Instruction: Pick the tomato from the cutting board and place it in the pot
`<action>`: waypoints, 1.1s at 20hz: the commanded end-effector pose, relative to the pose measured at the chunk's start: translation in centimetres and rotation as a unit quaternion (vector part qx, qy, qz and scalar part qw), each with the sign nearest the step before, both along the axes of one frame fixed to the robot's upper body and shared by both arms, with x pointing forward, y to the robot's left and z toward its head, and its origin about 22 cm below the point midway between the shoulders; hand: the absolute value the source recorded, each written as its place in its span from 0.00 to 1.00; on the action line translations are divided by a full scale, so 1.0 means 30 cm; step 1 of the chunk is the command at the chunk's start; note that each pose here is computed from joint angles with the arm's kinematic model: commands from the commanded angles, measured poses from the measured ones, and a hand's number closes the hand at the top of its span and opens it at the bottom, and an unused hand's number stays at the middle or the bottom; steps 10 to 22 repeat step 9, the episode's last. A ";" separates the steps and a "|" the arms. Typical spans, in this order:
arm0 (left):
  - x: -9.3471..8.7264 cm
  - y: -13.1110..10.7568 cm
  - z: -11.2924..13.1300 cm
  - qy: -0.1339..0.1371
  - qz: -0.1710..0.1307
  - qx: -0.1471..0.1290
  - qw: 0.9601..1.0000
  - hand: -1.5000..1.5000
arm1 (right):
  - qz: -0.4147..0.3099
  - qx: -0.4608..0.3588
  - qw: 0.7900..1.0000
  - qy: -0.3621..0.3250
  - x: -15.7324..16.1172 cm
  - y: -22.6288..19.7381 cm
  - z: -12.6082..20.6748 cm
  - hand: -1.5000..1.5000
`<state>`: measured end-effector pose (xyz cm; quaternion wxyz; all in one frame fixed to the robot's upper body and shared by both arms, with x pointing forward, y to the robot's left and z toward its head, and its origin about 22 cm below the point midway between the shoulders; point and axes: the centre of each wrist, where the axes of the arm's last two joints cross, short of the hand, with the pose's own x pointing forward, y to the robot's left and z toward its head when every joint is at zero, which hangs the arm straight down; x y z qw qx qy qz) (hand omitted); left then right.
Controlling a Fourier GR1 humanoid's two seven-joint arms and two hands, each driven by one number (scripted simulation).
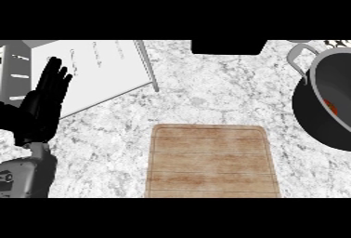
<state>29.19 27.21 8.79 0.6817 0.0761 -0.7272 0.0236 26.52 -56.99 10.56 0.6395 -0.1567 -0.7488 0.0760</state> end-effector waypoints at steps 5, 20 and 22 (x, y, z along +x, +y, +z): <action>-0.029 -0.021 -0.029 0.005 -0.001 -0.010 1.000 0.50 | 0.061 0.023 0.997 -0.033 -0.070 -0.055 0.017 0.00; -0.008 -0.001 -0.023 0.009 -0.003 0.007 1.000 0.50 | 0.060 0.026 0.997 -0.029 -0.086 -0.067 0.019 0.00; -0.008 -0.001 -0.023 0.009 -0.003 0.007 1.000 0.50 | 0.060 0.026 0.997 -0.029 -0.086 -0.067 0.019 0.00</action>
